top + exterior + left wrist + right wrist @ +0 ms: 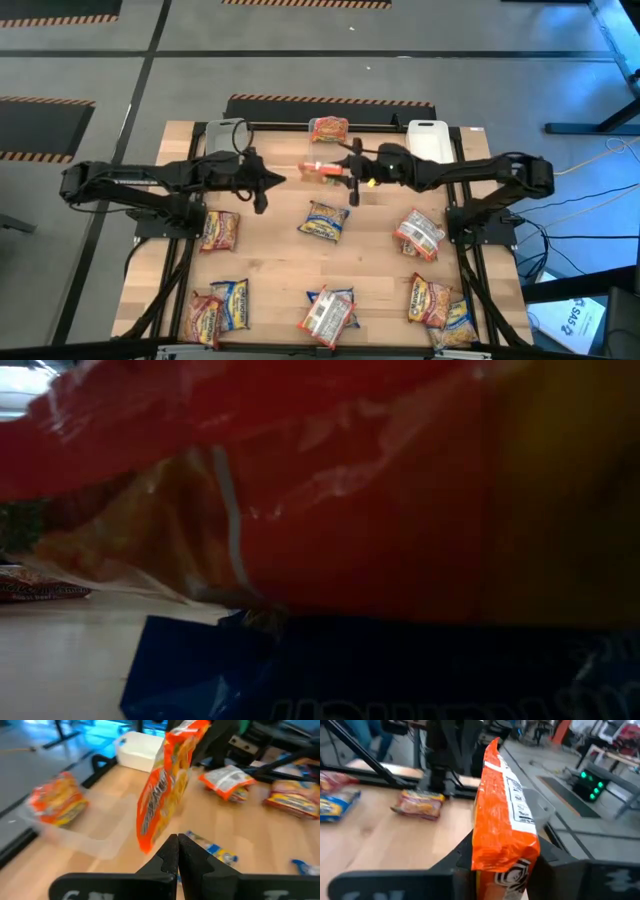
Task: Sort Maruchan noodles
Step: Put the top left orange noodle into the transparent bin
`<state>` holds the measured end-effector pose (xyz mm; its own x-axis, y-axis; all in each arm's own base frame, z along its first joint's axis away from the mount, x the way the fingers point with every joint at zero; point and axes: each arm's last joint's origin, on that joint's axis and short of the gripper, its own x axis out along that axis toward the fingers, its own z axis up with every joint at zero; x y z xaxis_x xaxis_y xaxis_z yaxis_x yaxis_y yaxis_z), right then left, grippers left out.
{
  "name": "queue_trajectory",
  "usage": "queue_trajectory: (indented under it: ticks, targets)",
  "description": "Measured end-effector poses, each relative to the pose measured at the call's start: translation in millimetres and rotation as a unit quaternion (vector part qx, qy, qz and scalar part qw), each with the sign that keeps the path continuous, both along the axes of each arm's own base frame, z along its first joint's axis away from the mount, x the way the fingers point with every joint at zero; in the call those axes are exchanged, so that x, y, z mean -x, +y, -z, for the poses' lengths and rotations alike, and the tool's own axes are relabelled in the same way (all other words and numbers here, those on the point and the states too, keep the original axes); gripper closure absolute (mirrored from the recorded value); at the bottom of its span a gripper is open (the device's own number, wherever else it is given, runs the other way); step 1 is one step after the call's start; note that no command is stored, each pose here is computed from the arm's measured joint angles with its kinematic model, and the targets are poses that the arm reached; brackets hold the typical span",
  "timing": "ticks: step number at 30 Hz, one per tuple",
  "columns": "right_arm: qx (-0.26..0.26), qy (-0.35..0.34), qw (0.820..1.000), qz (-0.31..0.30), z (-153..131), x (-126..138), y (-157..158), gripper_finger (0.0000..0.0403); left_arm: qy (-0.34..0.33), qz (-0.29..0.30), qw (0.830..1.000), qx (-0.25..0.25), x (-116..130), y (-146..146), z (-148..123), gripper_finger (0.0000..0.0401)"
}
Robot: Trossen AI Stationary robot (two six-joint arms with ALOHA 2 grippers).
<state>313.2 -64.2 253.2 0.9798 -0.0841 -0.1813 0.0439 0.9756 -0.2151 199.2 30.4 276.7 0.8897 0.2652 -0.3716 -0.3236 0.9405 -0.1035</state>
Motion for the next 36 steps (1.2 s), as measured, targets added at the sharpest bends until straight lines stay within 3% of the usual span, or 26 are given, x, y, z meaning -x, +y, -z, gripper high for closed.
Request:
queue_trajectory:
  ticks: [6,11,14,18,24,31,36]
  targets:
    - [0.034,0.058,0.997,0.043,-26.6,-0.3,-16.7,0.0312,0.036,-0.046,0.998,-0.015,15.9,1.1,0.7,0.0401]
    - [0.088,0.141,0.981,0.1,-57.6,-1.1,-35.7,0.0314,0.062,-0.061,0.996,-0.013,17.9,1.3,8.7,0.0401]
    - [0.113,0.184,0.968,0.125,-72.6,0.3,-49.0,0.0313,0.048,-0.066,0.997,0.002,15.6,1.4,24.1,0.0401]
    - [0.109,0.219,0.959,0.143,-86.0,-3.1,-69.5,0.0314,0.02,-0.064,0.998,0.004,15.6,0.3,50.0,0.0401]
    - [0.1,0.284,0.944,0.138,-91.4,-25.2,-94.9,0.0314,-0.074,-0.053,0.996,-0.001,19.4,-3.9,75.6,0.0401]
    - [0.071,0.369,0.919,0.123,-81.7,-54.9,-118.3,0.0314,-0.079,-0.052,0.996,-0.001,22.3,-4.3,83.5,0.0401]
    - [0.064,0.417,0.9,0.112,-58.0,-67.3,-127.8,0.0314,-0.079,-0.052,0.996,-0.001,22.3,-4.3,83.4,0.0401]
